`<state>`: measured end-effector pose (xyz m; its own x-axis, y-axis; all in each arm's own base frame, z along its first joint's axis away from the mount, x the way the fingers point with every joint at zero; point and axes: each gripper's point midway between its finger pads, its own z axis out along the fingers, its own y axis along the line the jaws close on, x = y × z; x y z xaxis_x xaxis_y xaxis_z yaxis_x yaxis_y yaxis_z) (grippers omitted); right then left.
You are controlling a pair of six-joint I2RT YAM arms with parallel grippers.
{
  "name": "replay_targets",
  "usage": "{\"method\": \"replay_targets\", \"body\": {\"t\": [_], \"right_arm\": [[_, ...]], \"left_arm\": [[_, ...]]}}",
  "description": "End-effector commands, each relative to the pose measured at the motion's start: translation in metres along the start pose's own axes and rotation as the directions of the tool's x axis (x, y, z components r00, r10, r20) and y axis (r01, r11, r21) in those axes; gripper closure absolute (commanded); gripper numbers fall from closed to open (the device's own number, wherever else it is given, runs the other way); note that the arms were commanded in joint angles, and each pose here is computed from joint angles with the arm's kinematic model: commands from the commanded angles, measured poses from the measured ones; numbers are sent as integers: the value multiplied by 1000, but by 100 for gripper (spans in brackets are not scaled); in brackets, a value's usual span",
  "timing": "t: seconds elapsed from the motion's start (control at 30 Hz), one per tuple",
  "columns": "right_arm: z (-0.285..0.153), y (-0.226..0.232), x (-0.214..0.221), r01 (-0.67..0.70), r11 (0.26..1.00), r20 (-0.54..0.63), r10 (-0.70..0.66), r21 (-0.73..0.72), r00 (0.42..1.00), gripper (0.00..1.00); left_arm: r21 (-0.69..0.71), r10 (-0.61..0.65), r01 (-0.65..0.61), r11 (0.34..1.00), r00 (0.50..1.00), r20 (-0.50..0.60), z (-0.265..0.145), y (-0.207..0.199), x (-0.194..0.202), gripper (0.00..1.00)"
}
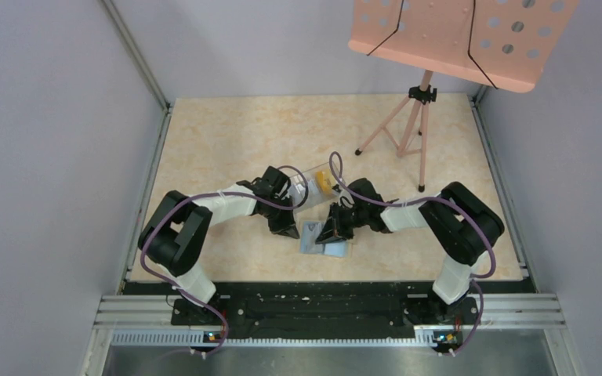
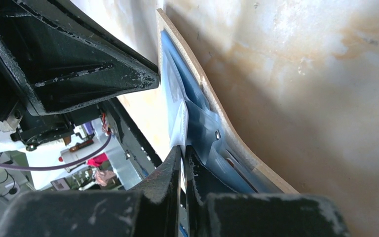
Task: Put the credit cards into the card holder
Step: Insert the credit card into the card holder.
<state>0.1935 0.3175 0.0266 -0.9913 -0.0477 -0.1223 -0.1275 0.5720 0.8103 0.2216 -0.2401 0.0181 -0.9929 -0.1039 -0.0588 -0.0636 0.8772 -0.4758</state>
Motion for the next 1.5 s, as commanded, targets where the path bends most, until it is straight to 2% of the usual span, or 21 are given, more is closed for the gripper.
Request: {"method": "replay_targets", "body": {"t": [0.0, 0.2, 0.33, 0.4, 0.6, 0.7, 0.83, 0.93, 1.03, 1.17, 1.27, 1.3, 1.37, 1.47], "right_arm": [[2, 2, -3, 5, 1000, 54, -6, 28, 999, 97], [3, 6, -9, -16, 1000, 83, 14, 14, 996, 97], [6, 6, -9, -22, 1000, 71, 22, 6, 997, 92], [5, 6, -9, -21, 1000, 67, 19, 19, 998, 86], [-17, -1, -11, 37, 981, 79, -53, 191, 996, 55], [-27, -1, -14, 68, 966, 75, -90, 251, 993, 47], [-31, -1, -15, 78, 958, 72, -102, 275, 992, 43], [-25, -6, -10, 76, 962, 47, -91, 263, 995, 45], [-12, 3, -3, 96, 979, 6, -98, 178, 995, 60], [2, 17, -1, 111, 989, -19, -110, 96, 994, 72], [-1, 19, -3, 119, 987, -15, -119, 108, 993, 85], [-3, 17, -2, 124, 984, -19, -123, 124, 992, 87], [-9, 16, -3, 148, 977, -19, -147, 154, 989, 87], [-17, 15, -2, 173, 968, -21, -172, 183, 985, 81]], "left_arm": [[13, 4, -4, 1000, 1000, -2, 9, -2, 10, 100], [21, -11, 11, 1000, 1000, -10, 9, 0, 18, 100], [41, -18, 18, 999, 1000, -18, 10, -4, 21, 100], [47, -24, 25, 999, 1000, -19, 10, -5, 22, 100], [17, -19, 19, 1000, 1000, -3, 6, 0, 23, 100], [8, -15, 15, 1000, 1000, -5, 6, 2, 23, 100], [23, -17, 18, 1000, 1000, -6, 7, -2, 22, 100], [31, -23, 23, 999, 1000, -3, 6, -6, 20, 100], [39, -16, 16, 999, 1000, -6, 7, -10, 19, 100], [34, -16, 16, 999, 1000, -3, 7, -9, 19, 100], [38, -18, 18, 999, 1000, 7, 4, -8, 20, 100], [36, -16, 15, 999, 1000, 15, 1, -8, 21, 98], [33, -16, 15, 999, 999, 40, -5, -7, 20, 89], [47, -30, 26, 999, 997, 71, -14, -9, 20, 64]]}}
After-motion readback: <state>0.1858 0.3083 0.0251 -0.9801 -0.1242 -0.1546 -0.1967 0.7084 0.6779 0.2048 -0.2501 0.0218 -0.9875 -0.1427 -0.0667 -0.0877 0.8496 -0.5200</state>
